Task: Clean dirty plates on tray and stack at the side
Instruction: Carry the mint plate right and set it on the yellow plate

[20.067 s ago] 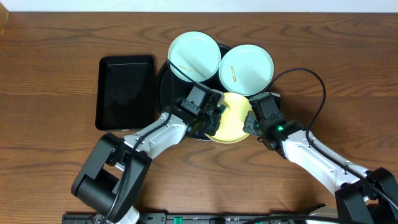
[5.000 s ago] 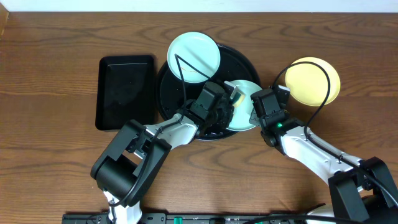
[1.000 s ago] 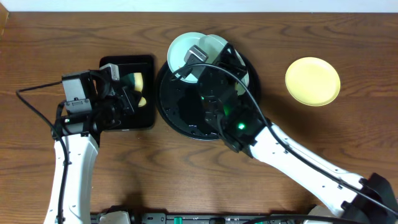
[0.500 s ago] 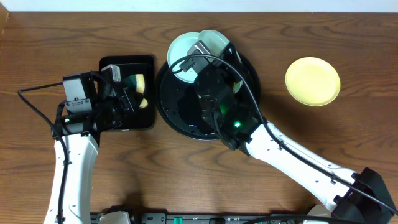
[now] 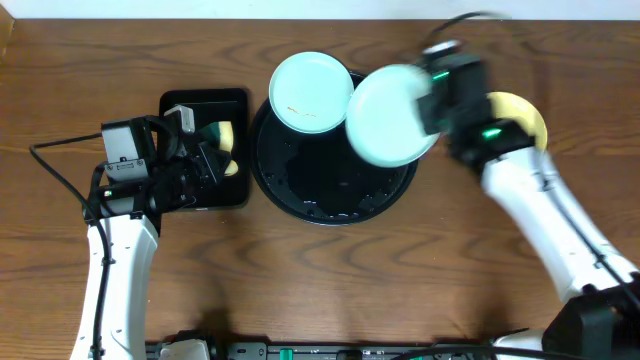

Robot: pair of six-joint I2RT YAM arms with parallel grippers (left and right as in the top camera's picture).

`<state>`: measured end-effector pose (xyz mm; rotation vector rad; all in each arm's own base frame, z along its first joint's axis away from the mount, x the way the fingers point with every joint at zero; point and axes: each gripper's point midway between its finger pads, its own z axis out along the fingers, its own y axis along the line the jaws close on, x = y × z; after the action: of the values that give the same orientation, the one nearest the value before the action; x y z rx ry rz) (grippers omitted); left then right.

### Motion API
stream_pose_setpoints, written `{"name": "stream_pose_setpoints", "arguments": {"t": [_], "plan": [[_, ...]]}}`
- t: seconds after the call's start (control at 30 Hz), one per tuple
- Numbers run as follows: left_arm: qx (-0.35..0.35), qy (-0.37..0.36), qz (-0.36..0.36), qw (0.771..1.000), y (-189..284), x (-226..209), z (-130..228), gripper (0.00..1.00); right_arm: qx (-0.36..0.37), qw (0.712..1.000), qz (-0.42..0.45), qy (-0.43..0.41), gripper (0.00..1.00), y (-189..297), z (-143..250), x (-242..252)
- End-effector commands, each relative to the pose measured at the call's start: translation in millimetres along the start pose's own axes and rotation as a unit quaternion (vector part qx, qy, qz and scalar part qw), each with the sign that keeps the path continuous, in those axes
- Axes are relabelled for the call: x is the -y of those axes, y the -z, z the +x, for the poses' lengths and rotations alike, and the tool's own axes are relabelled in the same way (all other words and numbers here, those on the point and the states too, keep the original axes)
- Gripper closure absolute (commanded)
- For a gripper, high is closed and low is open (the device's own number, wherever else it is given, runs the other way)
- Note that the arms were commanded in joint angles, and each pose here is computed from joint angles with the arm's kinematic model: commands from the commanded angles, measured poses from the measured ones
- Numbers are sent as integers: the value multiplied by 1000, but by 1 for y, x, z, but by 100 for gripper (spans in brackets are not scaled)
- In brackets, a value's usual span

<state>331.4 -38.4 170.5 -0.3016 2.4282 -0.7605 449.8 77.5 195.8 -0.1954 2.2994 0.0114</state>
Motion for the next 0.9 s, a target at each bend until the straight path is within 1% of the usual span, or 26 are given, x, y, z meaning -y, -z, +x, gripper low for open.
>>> {"name": "stream_pose_setpoints", "arguments": {"t": [0.0, 0.1, 0.17, 0.3, 0.4, 0.57, 0.87], "plan": [[1, 0, 6, 1000, 1, 1, -2, 92, 13, 986, -98, -133, 99, 21, -13, 29], [1, 0, 4, 1000, 1, 1, -2, 92, 5, 984, -42, -170, 99, 21, 7, 95], [3, 0, -1, 1000, 1, -1, -2, 92, 1, 983, -13, -185, 99, 23, 21, 129], [7, 1, -23, 1000, 1, -9, -3, 92, -15, 973, 40, -225, 99, 27, 55, 181], [7, 1, -24, 1000, 1, -9, -3, 92, -21, 966, 67, -250, 99, 25, 76, 208], [7, 1, -24, 1000, 1, -9, -3, 92, -35, 960, 78, -268, 99, 8, 97, 227], [5, 2, -24, 1000, 1, -9, -2, 92, -71, 955, 70, -281, 99, -36, 130, 232]]}}
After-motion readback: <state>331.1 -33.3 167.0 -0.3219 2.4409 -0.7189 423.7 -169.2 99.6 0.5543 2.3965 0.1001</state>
